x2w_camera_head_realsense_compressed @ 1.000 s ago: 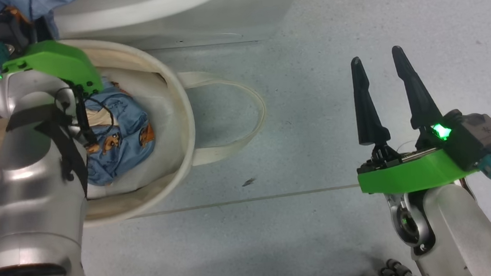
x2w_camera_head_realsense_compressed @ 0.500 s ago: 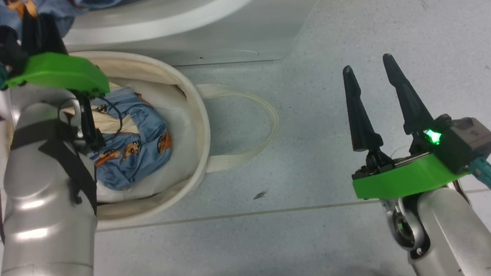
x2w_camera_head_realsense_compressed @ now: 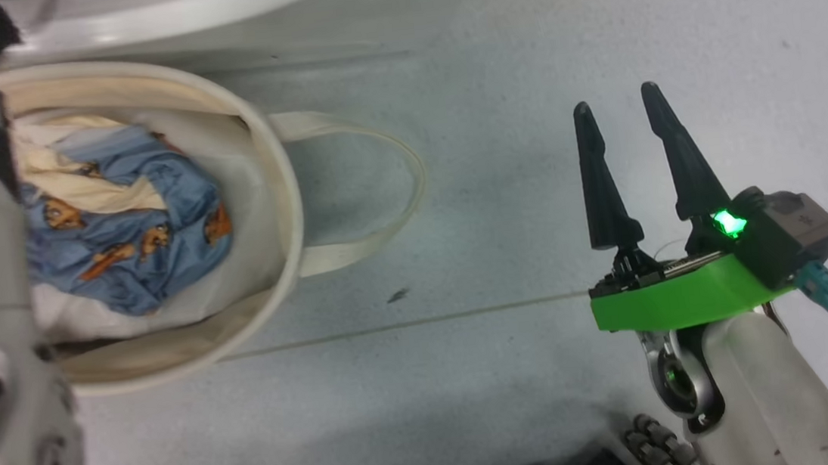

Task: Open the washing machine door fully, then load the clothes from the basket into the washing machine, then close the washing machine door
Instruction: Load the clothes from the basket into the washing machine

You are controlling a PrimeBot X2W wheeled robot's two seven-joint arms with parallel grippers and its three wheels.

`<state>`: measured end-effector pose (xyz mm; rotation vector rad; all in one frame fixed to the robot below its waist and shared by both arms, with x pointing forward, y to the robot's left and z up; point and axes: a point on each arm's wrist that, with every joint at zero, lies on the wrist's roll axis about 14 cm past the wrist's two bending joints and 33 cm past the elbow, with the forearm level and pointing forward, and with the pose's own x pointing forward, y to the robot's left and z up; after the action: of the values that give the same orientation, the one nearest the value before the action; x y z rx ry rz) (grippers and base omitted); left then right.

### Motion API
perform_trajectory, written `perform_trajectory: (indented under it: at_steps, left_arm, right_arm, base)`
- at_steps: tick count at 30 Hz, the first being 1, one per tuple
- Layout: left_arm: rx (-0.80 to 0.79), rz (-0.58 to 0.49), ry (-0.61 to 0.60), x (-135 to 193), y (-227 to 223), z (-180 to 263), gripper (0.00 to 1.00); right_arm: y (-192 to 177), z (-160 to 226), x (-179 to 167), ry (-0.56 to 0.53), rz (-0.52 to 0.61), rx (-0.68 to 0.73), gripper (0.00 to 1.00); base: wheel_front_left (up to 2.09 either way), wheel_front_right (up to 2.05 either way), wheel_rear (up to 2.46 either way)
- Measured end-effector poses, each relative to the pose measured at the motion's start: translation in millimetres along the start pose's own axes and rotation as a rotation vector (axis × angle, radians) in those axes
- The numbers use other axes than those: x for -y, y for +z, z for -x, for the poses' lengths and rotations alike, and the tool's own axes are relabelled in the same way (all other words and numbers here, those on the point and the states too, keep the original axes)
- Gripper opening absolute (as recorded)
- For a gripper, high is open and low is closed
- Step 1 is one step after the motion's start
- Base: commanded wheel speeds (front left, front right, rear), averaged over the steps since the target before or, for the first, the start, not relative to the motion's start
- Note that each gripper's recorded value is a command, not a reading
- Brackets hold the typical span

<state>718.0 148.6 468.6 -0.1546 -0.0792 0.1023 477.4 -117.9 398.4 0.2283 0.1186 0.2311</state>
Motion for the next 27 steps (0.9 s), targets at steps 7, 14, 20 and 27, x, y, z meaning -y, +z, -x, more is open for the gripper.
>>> perform_trajectory:
  at_steps: [7,14,20,27]
  left_arm:
    - [0.023,-0.068,0.015,-3,-10,-39,0.00]
    - [-0.098,-0.146,0.033,0,-60,-46,1.00]
    - [-0.040,-0.155,0.035,-8,-37,-53,1.00]
    - [-0.072,-0.159,0.002,-12,-41,-21,1.00]
  right_arm:
    - [-11,-6,18,-0.034,0.002,-0.017,1.00]
    - [-31,-6,27,-0.054,0.002,-0.062,1.00]
    - [-38,-17,21,-0.029,0.005,-0.059,1.00]
    - [-29,-28,3,0.026,0.006,-0.029,1.00]
  base:
    - [0.00,0.00,0.00]
    - [0.00,0.00,0.00]
    - [0.00,0.00,0.00]
    - [0.00,0.00,0.00]
